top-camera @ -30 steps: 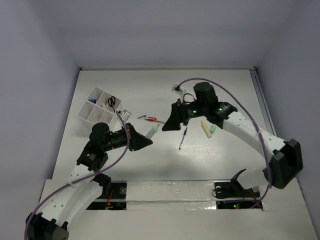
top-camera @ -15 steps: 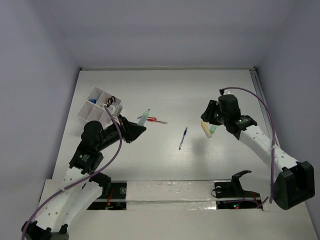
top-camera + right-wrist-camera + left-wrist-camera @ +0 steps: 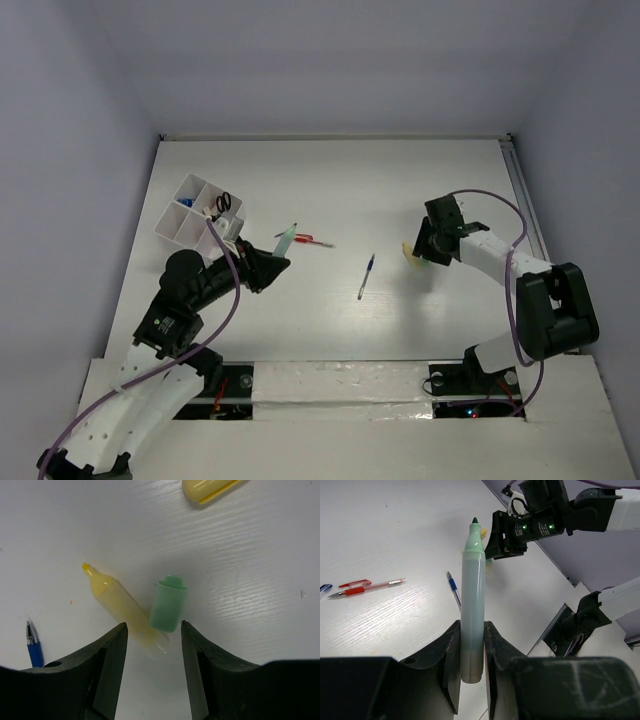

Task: Sort the stationery into containers
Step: Pick up the pen cap from the center of the board, then place the pen cap at the center of the board.

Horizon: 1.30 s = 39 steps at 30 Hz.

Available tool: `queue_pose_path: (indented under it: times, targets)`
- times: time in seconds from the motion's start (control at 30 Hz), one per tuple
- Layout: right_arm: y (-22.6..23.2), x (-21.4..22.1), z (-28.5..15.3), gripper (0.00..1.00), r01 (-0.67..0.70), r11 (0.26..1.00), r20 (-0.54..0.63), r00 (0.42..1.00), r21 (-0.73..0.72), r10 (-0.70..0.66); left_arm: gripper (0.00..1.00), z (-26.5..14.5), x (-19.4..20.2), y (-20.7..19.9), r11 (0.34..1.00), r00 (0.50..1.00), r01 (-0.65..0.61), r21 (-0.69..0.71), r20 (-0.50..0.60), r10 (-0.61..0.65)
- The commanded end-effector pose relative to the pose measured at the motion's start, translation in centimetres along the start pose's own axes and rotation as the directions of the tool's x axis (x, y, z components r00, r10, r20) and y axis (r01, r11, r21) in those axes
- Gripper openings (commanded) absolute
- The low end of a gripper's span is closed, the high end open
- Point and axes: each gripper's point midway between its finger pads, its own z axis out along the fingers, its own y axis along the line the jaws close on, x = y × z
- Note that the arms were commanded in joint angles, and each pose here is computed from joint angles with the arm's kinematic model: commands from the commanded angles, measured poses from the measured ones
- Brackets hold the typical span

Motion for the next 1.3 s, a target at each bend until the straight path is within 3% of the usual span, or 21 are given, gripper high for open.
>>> queue_pose_path:
  times: [0.0, 0.37, 0.47, 0.6, 0.73, 0.8, 0.87, 1.0, 1.07, 1.27]
  targets:
    - [0.0, -1.8, 0.6, 0.52, -0.041, 0.999, 0.051, 0.998, 0.013, 0.040, 0.00, -0.2, -1.1, -0.7, 0.999, 0.999, -0.034, 0.017, 0.037, 0.033]
    - [-0.6, -1.6, 2.5, 0.42, -0.063, 0.995, 0.009, 0.998, 0.072, 0.063, 0.00, -0.6, -1.4, -1.1, 0.999, 0.998, -0.042, 0.024, 0.056, 0.041]
    - [-1.0, -2.1, 2.8, 0.34, -0.071, 0.993, 0.018, 0.997, 0.094, 0.069, 0.00, -0.7, -1.4, -1.0, 0.999, 0.997, -0.043, 0.020, 0.060, 0.041]
    - [-1.5, -3.9, 1.9, 0.13, -0.036, 0.992, 0.082, 0.996, 0.118, 0.027, 0.00, -0.7, -1.4, -1.0, 0.999, 0.997, -0.043, 0.019, 0.060, 0.041]
    - [2.6, -5.1, -1.3, 0.10, 0.096, 0.992, 0.142, 0.986, -0.078, -0.084, 0.00, -0.6, -1.5, -0.9, 0.999, 0.997, -0.042, 0.012, 0.064, 0.041]
    - [6.3, -4.7, -3.8, 0.11, 0.199, 0.958, 0.165, 0.972, -0.208, -0.166, 0.00, -0.7, -1.7, -0.8, 0.999, 0.997, -0.044, 0.004, 0.069, 0.043]
    - [11.7, -2.3, -6.3, 0.11, 0.336, 0.877, 0.185, 0.940, -0.345, -0.287, 0.00, -0.8, -2.0, -0.4, 0.999, 0.996, -0.044, -0.020, 0.081, 0.046]
    - [18.7, 4.0, -9.0, 0.11, 0.470, 0.714, 0.160, 0.874, -0.518, -0.459, 0.00, -1.5, -3.2, 0.6, 0.995, 0.990, -0.045, -0.094, 0.130, 0.057]
    - [20.9, 7.3, -9.0, 0.11, 0.537, 0.642, 0.162, 0.820, -0.547, -0.548, 0.00, -2.0, -4.0, 1.5, 0.988, 0.984, -0.037, -0.148, 0.167, 0.062]
    - [23.4, 10.7, -7.1, 0.11, 0.664, 0.548, 0.164, 0.700, -0.510, -0.696, 0.00, -2.8, -4.9, 2.5, 0.977, 0.975, -0.023, -0.213, 0.210, 0.069]
